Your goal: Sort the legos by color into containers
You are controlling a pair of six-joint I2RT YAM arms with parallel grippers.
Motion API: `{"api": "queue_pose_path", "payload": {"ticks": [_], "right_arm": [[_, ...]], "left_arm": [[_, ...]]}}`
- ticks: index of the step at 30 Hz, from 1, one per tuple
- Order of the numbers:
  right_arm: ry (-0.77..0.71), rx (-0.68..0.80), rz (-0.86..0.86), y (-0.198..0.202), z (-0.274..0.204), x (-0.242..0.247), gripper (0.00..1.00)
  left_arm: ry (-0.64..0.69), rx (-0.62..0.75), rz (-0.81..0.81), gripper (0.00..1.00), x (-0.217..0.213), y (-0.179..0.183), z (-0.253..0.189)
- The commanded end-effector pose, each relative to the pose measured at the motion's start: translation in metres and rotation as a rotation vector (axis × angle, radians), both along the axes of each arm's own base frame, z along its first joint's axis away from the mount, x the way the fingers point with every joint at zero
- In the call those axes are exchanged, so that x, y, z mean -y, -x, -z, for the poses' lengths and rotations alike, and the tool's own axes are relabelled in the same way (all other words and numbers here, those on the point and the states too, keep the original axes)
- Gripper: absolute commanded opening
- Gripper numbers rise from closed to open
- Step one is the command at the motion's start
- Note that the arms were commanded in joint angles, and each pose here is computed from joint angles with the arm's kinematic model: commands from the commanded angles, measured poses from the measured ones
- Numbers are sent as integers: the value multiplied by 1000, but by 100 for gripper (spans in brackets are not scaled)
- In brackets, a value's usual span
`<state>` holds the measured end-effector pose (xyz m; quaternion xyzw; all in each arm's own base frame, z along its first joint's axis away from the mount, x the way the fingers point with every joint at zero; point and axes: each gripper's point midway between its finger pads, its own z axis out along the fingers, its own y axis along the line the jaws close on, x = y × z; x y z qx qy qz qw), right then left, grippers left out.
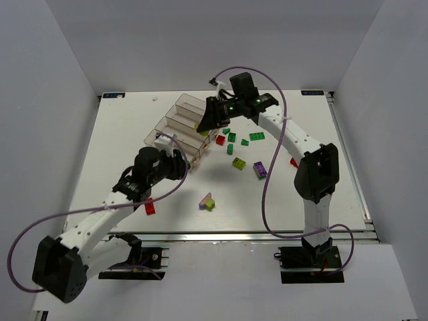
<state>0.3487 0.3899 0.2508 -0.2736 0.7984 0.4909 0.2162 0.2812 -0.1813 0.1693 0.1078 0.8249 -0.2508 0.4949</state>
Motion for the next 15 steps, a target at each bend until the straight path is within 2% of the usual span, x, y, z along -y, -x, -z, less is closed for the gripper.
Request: {"api": "queue_pose_path", "payload": {"ticks": [1, 6, 7, 10, 11, 15], "right_arm": [[-18, 125, 45, -33, -17, 17, 1], [27, 191, 44, -47, -5, 26, 2], [45, 216, 43, -51, 1, 28, 2], [64, 256, 39, -58, 8, 29, 2], [68, 264, 37, -60, 10, 29, 2], [76, 296, 36, -71, 19, 26, 3]], "left_arm": [[-73, -54, -78, 16, -8, -28, 9], [-146, -81, -127, 26, -17, -65, 10], [-158, -90, -142, 32, -23, -71, 13], [-175, -114, -156, 39, -31, -86, 17], [-180, -121, -154, 45, -32, -89, 18], [-196, -159, -123, 56, -30, -99, 28]]}}
